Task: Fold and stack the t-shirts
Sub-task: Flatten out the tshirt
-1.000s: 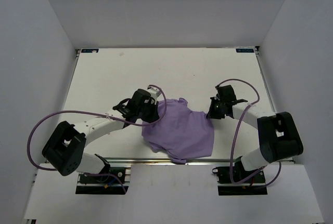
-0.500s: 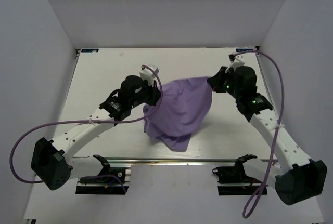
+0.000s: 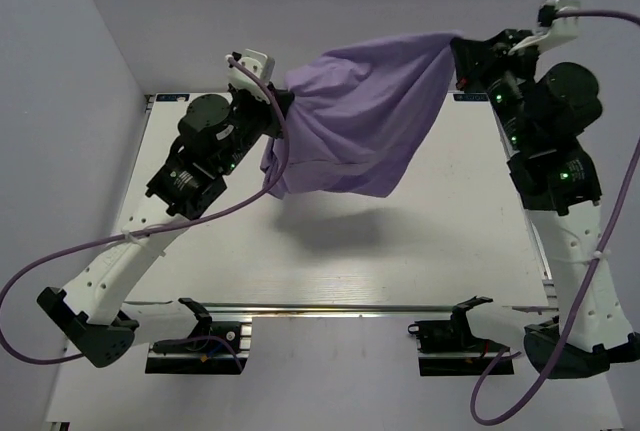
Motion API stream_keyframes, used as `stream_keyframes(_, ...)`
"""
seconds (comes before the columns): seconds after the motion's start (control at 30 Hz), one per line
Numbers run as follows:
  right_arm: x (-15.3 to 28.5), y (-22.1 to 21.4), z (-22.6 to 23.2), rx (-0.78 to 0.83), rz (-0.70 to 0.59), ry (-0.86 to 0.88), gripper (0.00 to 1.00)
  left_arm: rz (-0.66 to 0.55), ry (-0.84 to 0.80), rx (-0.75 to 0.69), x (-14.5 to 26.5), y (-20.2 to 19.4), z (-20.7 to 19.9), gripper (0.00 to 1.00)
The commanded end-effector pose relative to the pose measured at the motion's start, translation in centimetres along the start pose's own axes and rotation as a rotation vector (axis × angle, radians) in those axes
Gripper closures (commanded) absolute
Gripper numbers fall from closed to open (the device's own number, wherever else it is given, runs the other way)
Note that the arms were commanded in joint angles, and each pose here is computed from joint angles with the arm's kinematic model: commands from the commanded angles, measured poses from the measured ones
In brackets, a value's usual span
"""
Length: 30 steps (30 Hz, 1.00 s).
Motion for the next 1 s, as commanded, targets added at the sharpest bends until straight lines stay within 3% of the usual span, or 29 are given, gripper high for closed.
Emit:
stream_keyframes(0.0, 1.6, 5.6, 1.2, 0.064, -0.143, 0.014, 1.00, -0.096, 0.058, -0.068, 2.4, 4.1, 1.0, 1.00)
stream_keyframes(0.3, 5.1, 11.1, 1.2, 0.121, -0.342, -0.082, 1.00, -0.197, 0.215, -0.121, 6.9, 7.7, 3.3, 1.00)
stream_keyframes(0.53, 4.2, 10.2, 1.1, 0.125, -0.313, -0.079, 1.00, -0.234, 0.130, -0.146, 7.9, 8.7, 2.7, 1.00)
stream_keyframes(0.6, 3.3, 9.1, 0.7, 0.126, -0.278, -0.085, 1.00, -0.192, 0.118, -0.147, 6.7, 7.3, 2.4, 1.00)
stream_keyframes(0.73, 0.6, 4.1, -1.0, 0.083, -0.161, -0.152, 1.00, -0.082, 0.076, -0.130, 2.9, 2.6, 1.6, 1.00)
stream_keyframes(0.87, -3.3, -8.1, -6.1, 0.051, 0.110, -0.367, 1.00, 0.123, 0.124, -0.053, -1.9, -6.3, 1.8, 1.00)
stream_keyframes(0.9, -4.5, -10.8, -7.1, 0.051, 0.174, -0.398, 1.00, 0.237, 0.161, -0.056, -4.0, -10.8, 2.0, 1.00)
stream_keyframes(0.97, -6.7, -17.9, -9.9, 0.050, 0.367, -0.471, 1.00, 0.392, 0.252, -0.044, -5.9, -15.4, 2.7, 0.72)
Point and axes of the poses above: each gripper's point midway between its finger pads, its own x axis back along the fingers, its own z axis along the line the jaws close on, y = z × x, the point moved 8 cm from there along x, back along the fingers, and after that the axes turned 2 degrees about -x, right-handed, at the moved point
